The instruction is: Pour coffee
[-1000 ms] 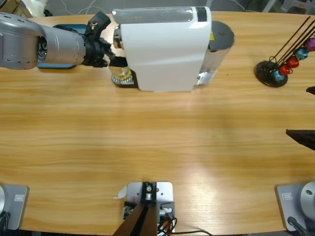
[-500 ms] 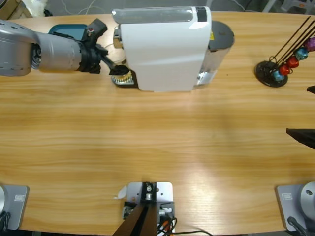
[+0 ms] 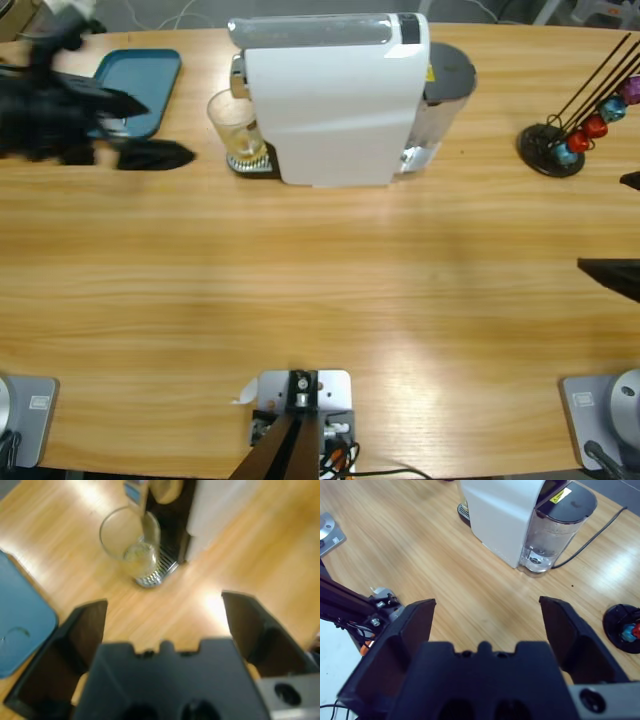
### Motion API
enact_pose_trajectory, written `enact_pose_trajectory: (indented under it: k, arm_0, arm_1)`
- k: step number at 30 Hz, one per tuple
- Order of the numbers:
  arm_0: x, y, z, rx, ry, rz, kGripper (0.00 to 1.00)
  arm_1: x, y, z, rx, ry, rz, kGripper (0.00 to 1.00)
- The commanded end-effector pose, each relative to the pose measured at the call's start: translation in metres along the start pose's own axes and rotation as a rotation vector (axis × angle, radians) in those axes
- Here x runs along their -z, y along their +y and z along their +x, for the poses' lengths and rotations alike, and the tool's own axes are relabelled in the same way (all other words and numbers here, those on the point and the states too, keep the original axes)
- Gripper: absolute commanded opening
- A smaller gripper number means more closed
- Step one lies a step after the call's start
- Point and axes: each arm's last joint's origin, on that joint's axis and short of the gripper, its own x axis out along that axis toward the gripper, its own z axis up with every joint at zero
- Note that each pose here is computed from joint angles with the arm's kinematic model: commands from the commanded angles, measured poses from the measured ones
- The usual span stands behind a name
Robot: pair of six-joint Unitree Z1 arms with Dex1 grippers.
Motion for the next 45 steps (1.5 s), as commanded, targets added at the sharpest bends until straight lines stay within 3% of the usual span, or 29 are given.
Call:
enact_pose_trajectory:
  k: [1,3,6,10,14,15,16,17,19,24,32,37,45]
  arm_0:
    - [0.061,-0.016,-0.083,0.018,0.021,-0.005,0.979]
    - [0.067,-0.016,-0.086,0.001,0.002,-0.003,0.977]
    - [0.07,-0.015,-0.079,-0.023,0.024,-0.011,0.977]
    - [0.071,-0.014,-0.069,-0.023,0.06,-0.041,0.975]
    - [0.077,-0.014,-0.067,-0.026,0.055,-0.062,0.968]
    - [0.079,-0.014,-0.066,-0.033,0.056,-0.067,0.968]
    - [0.08,-0.014,-0.065,-0.038,0.058,-0.073,0.962]
    - [0.081,-0.014,-0.064,-0.047,0.058,-0.077,0.947]
    - [0.082,-0.013,-0.063,-0.057,0.061,-0.081,0.945]
    - [0.087,-0.012,-0.055,-0.073,0.047,-0.081,0.923]
    - [0.094,-0.013,-0.061,-0.077,-0.001,-0.079,0.899]
    - [0.105,-0.014,-0.075,-0.108,-0.081,-0.087,0.904]
    - [0.104,-0.014,-0.071,-0.1,-0.077,-0.087,0.904]
  arm_1:
    - [0.002,-0.005,0.017,0.132,0.028,-0.003,0.902]
    - [-0.002,-0.006,0.021,0.149,0.02,-0.003,0.817]
    - [-0.008,-0.011,0.024,0.19,-0.003,0.008,0.81]
    - [-0.017,-0.015,0.036,0.236,0.034,0.007,0.918]
    - [-0.018,-0.016,0.04,0.229,0.046,0.006,0.906]
    - [-0.018,-0.016,0.04,0.226,0.044,0.008,0.851]
    - [-0.019,-0.016,0.041,0.226,0.044,0.012,0.718]
    - [-0.02,-0.017,0.041,0.224,0.04,0.017,0.521]
    - [-0.028,-0.019,0.042,0.222,0.022,0.009,0.019]
    - [-0.08,-0.026,0.064,0.271,0.024,-0.041,0.0]
    - [-0.139,-0.044,0.125,0.187,0.08,-0.077,0.0]
    - [-0.153,-0.056,0.142,0.176,0.075,-0.056,0.0]
    - [-0.174,-0.072,0.17,0.197,0.125,-0.062,0.0]
